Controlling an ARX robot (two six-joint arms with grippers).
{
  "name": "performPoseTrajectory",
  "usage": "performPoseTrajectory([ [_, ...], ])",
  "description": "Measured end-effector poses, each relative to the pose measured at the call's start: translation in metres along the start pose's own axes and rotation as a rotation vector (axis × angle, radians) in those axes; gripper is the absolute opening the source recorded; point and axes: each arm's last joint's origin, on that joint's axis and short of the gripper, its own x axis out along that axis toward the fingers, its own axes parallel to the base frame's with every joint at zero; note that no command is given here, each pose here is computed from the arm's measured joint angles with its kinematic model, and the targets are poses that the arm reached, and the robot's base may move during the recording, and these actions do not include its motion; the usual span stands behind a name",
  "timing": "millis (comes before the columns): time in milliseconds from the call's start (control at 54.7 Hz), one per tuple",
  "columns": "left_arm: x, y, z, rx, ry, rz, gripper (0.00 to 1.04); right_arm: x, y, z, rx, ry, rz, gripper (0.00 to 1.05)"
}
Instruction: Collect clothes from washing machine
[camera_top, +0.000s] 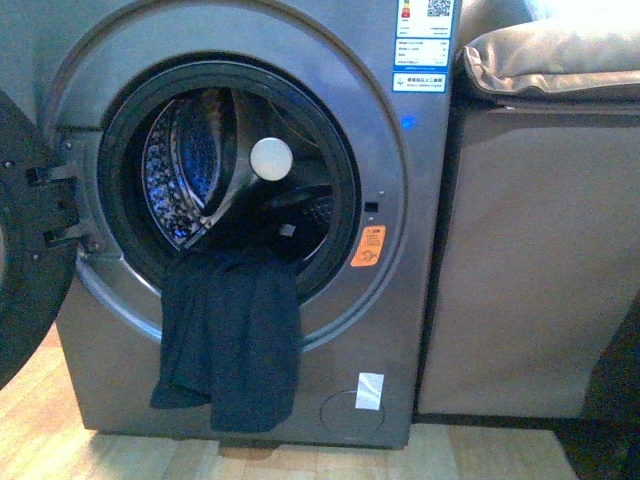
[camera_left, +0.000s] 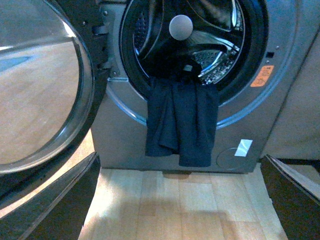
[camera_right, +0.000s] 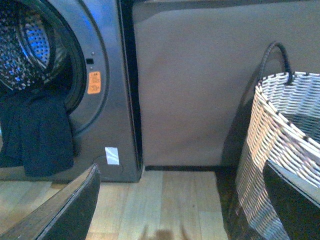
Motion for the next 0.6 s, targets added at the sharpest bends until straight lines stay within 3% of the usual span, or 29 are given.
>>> performPoseTrajectory([
  [603, 0.0, 0.0, 0.0001, 0.0, -0.001, 0.0, 0.98, 0.0, 0.0, 0.0, 0.0, 0.0, -0.001, 0.97],
])
